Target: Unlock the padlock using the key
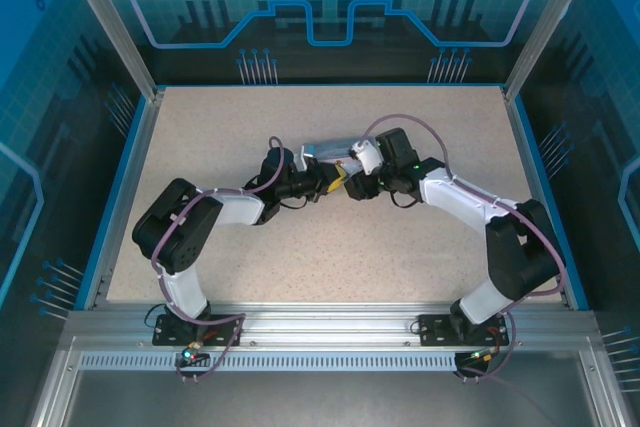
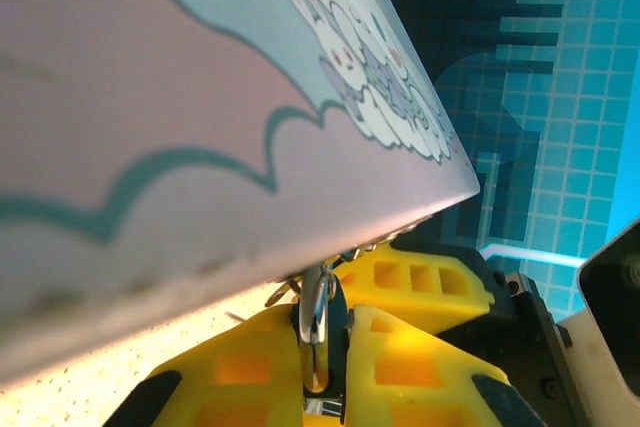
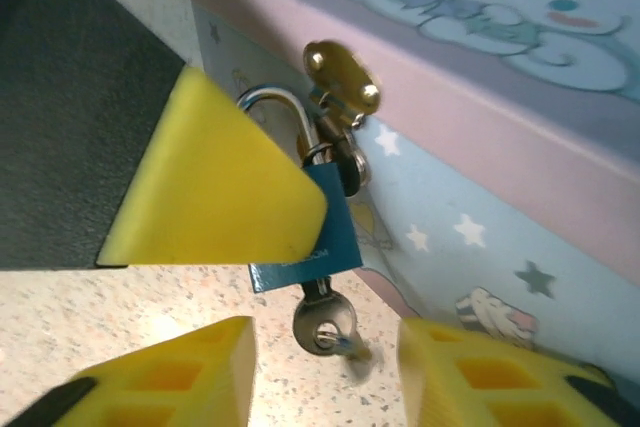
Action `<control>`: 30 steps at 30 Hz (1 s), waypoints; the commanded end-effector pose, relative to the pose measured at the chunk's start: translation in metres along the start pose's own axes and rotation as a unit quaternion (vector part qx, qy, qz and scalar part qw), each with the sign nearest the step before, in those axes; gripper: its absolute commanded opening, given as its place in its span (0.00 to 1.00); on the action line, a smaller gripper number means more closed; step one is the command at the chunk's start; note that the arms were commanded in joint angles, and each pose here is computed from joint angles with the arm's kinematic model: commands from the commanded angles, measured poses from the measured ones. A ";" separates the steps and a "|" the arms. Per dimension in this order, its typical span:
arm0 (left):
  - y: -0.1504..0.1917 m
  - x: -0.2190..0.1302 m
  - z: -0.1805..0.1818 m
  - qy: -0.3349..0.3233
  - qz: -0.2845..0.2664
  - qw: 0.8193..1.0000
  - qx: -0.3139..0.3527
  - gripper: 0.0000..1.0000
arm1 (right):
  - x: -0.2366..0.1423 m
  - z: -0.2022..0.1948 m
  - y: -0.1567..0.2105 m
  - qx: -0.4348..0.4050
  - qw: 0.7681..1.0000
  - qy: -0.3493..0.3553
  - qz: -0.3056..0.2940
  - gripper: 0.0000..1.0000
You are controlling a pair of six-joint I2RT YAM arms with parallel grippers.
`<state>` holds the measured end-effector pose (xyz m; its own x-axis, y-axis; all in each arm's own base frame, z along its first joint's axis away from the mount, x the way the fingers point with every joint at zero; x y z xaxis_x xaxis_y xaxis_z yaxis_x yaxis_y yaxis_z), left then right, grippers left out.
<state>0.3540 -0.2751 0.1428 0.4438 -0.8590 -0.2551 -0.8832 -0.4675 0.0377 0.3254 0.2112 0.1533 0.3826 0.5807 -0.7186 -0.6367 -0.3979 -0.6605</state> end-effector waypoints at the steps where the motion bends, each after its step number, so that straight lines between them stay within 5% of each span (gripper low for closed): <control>1: 0.001 -0.004 -0.006 0.008 0.003 1.000 0.025 0.00 | -0.027 0.002 -0.007 0.059 0.996 -0.040 -0.052 0.47; 8: 0.003 -0.005 0.004 -0.013 0.009 0.999 0.039 0.00 | -0.033 -0.003 -0.001 0.151 0.984 -0.049 -0.079 0.54; 16: 0.011 -0.009 0.019 -0.054 0.029 0.996 0.060 0.00 | 0.000 -0.009 0.027 0.277 0.953 -0.079 -0.093 0.58; 30: 0.029 -0.010 0.058 -0.111 0.083 0.987 0.081 0.04 | 0.025 -0.034 0.023 0.346 0.930 -0.044 -0.112 0.59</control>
<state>0.3320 -0.2630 0.0978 0.3594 -0.8178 -0.4494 -0.9272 -0.3675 -0.0726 0.3216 0.1902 0.1000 0.4550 0.6680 -0.5888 -0.8772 0.2224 -0.4255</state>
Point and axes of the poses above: each hand's point on the last joint's axis, 136 mm out from that joint toward the fingers, its own x axis out along the fingers, its own z axis along the line the jaws close on, y = z × x, the point moved 4 cm from there along -x, back along the fingers, and after that the axes turned 3 degrees about -x, right-handed, at the moved point
